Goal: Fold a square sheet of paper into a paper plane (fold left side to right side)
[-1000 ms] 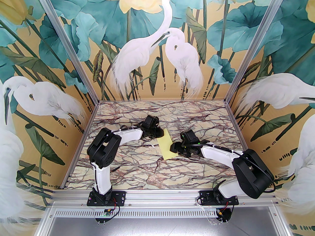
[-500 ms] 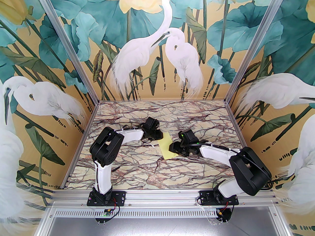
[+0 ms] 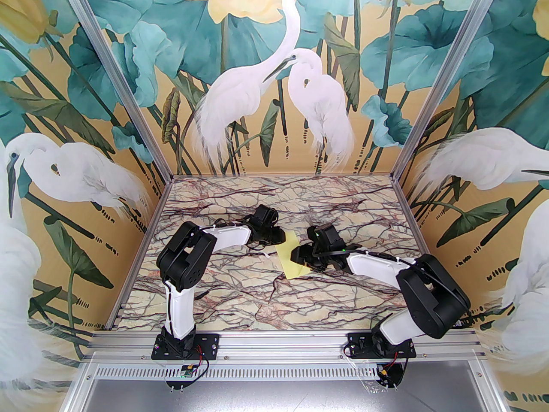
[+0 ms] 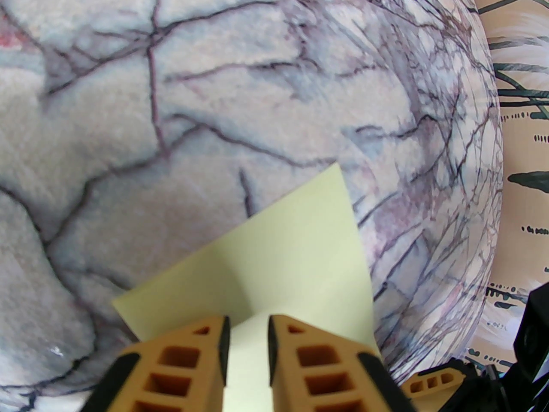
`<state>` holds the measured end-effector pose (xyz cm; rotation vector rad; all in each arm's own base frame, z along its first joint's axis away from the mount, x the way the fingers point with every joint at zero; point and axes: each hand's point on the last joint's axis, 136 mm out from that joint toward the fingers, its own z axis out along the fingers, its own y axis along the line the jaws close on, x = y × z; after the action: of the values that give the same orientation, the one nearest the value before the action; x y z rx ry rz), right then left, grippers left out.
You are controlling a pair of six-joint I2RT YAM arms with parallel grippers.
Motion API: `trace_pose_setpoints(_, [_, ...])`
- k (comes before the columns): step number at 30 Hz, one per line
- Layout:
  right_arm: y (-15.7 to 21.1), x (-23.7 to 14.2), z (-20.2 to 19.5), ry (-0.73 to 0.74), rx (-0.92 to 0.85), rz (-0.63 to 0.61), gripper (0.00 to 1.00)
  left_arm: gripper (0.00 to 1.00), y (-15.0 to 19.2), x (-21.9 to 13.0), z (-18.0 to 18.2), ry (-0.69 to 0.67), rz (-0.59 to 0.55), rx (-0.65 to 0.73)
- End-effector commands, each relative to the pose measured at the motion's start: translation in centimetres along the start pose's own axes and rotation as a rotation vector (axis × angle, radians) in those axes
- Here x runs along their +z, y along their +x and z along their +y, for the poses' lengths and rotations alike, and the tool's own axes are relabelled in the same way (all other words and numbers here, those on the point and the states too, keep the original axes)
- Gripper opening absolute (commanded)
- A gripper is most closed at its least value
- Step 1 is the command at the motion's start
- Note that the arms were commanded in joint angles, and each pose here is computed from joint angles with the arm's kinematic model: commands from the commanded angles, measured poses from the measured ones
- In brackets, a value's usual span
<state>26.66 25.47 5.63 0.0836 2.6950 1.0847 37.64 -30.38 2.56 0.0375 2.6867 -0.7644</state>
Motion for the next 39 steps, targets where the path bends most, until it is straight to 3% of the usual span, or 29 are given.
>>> trace_pose_setpoints(1, [-1.0, 0.4, 1.1, -0.041, -0.005, -0.016, 0.58, 0.25, 0.5, -1.8, -1.3, 0.037, -0.006, -0.002])
trace_pose_setpoints(6, [-1.3, 0.9, 1.0, -0.037, -0.001, -0.013, 0.53, 0.26, 0.2, -4.4, -2.3, 0.082, -0.056, -0.034])
trace_pose_setpoints(8, [-1.3, 1.1, 0.8, -0.032, -0.002, -0.011, 0.43, 0.26, 0.5, -5.1, -2.5, 0.105, -0.064, -0.057])
trace_pose_setpoints(11, [-1.2, 1.2, 0.4, -0.016, 0.001, -0.011, 0.4, 0.27, 1.7, -5.7, -2.8, 0.149, -0.055, -0.086])
trace_pose_setpoints(14, [-1.2, 1.3, -0.1, 0.001, 0.007, -0.013, 0.27, 0.27, 3.1, -5.9, -3.5, 0.18, -0.04, -0.097])
trace_pose_setpoints(16, [-1.1, 1.4, -0.4, 0.01, 0.01, -0.01, 0.27, 0.27, 3.8, -5.8, -4.0, 0.195, -0.03, -0.101])
trace_pose_setpoints(18, [-1.0, 1.4, -0.6, 0.018, 0.012, -0.008, 0.16, 0.27, 4.7, -5.6, -4.7, 0.225, -0.016, -0.11])
trace_pose_setpoints(25, [-1.0, 1.4, -1.1, 0.037, 0.019, -0.009, 0.0, 0.26, 6.7, -5.1, -5.4, 0.262, 0.01, -0.159])
trace_pose_setpoints(39, [-1.0, 1.4, -1.3, 0.045, 0.028, -0.009, 0.0, 0.26, 8.9, -4.0, -6.5, 0.325, 0.049, -0.204])
